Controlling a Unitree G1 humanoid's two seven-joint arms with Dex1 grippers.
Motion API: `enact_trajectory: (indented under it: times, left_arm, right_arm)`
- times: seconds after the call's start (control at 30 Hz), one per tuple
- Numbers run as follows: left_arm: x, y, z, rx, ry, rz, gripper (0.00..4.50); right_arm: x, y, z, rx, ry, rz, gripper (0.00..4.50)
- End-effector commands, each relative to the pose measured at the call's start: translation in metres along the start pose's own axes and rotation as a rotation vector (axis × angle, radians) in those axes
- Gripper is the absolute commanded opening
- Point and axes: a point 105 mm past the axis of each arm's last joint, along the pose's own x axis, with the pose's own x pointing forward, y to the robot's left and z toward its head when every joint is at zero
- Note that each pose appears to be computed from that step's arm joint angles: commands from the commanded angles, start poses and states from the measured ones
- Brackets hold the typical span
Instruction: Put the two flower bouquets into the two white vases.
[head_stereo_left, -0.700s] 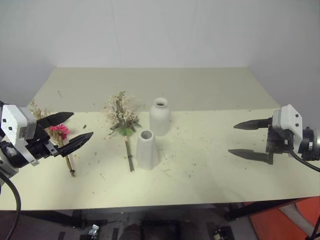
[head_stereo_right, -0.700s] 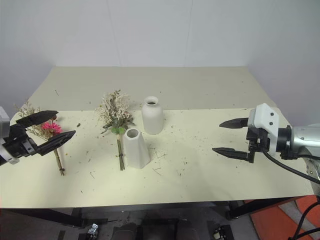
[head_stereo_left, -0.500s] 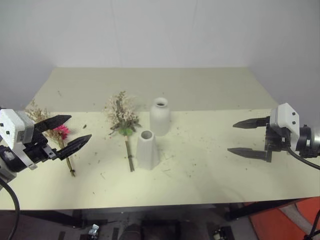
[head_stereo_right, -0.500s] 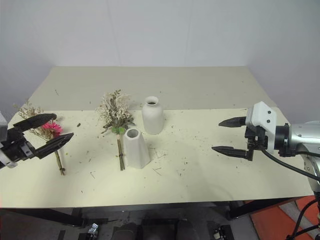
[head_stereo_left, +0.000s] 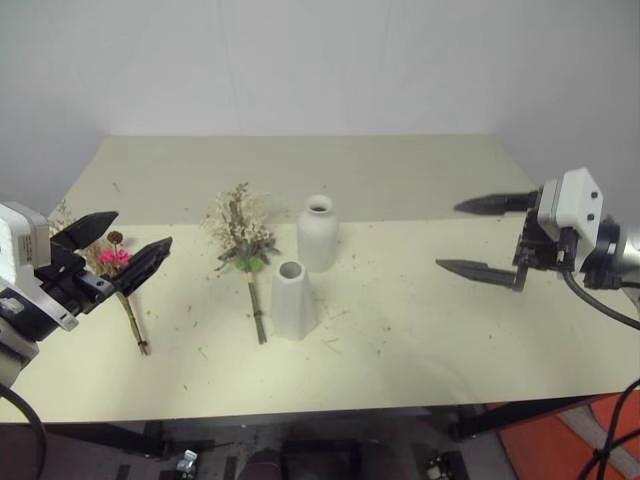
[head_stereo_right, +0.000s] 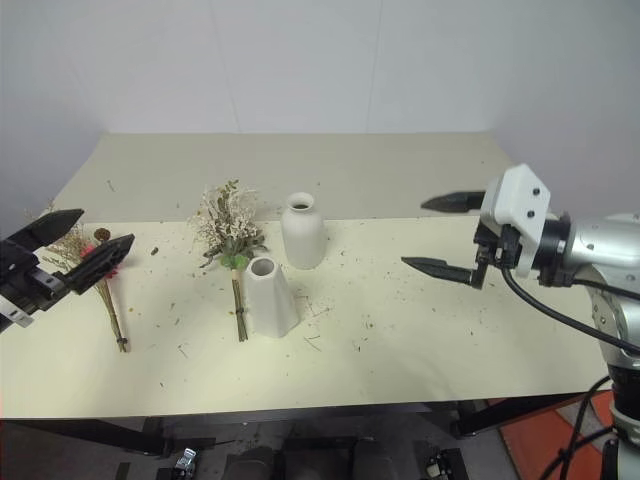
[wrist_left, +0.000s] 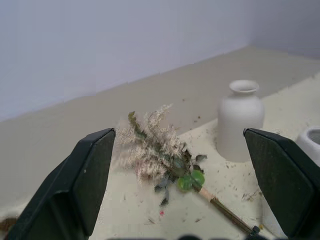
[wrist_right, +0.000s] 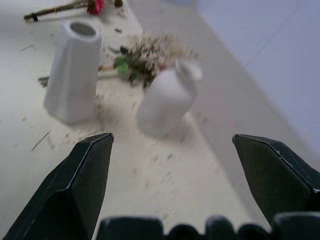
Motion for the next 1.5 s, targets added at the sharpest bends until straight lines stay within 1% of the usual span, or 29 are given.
enact_trajectory:
  times: [0.03,0.07,0.1,0.13,0.23,0.33,0.47,0.5,0.7,0.77,0.87,0.97,1.13,1.3,1.4,1.5]
  left_arm:
    - [0.002,0.013,-0.021,-0.041,0.233,0.128,4.46]
    - [0.004,0.021,-0.032,-0.049,0.339,0.19,4.46]
    - [0.006,0.03,-0.039,-0.07,0.412,0.257,4.46]
    - [0.008,0.035,-0.043,-0.085,0.454,0.299,4.46]
    - [0.012,0.06,-0.043,-0.154,0.496,0.49,4.46]
    - [0.008,0.078,-0.043,-0.249,0.493,0.583,4.46]
    - [0.005,0.087,-0.059,-0.313,0.568,0.614,4.46]
    - [0.005,0.091,-0.064,-0.329,0.584,0.646,4.46]
    - [0.01,0.097,-0.083,-0.405,0.645,0.691,4.46]
    - [0.016,0.099,-0.088,-0.439,0.655,0.703,4.46]
    - [0.037,0.094,-0.089,-0.509,0.627,0.618,4.46]
    - [0.053,0.092,-0.095,-0.529,0.634,0.574,4.46]
    - [0.064,0.101,-0.113,-0.535,0.675,0.621,4.46]
    - [0.073,0.106,-0.119,-0.548,0.681,0.639,4.46]
    - [0.079,0.104,-0.121,-0.546,0.678,0.625,3.88]
    - [0.084,0.101,-0.12,-0.548,0.674,0.612,2.88]
  right_arm:
    - [0.01,0.004,0.011,-0.057,0.012,0.053,4.5]
    - [0.014,0.005,0.012,-0.068,0.016,0.071,4.5]
    - [0.017,0.006,0.013,-0.079,0.012,0.082,4.5]
    - [0.019,0.005,0.013,-0.086,0.009,0.088,4.5]
    - [0.03,0.006,0.015,-0.096,-0.012,0.123,4.5]
    - [0.038,0.005,0.014,-0.107,0.01,0.161,4.5]
    - [0.044,0.006,0.023,-0.143,-0.005,0.216,4.5]
    - [0.045,0.006,0.025,-0.149,-0.007,0.228,4.5]
    - [0.05,0.006,0.032,-0.183,-0.004,0.256,4.5]
    - [0.051,0.006,0.032,-0.182,-0.002,0.253,4.5]
    - [0.051,0.008,0.029,-0.173,0.007,0.256,4.5]
    - [0.05,0.009,0.022,-0.168,0.039,0.253,4.5]
    - [0.047,0.008,0.02,-0.168,0.06,0.241,4.5]
    - [0.044,0.008,0.024,-0.176,0.061,0.236,4.5]
    - [0.042,0.008,0.024,-0.177,0.071,0.23,4.5]
    - [0.04,0.008,0.022,-0.177,0.083,0.223,4.5]
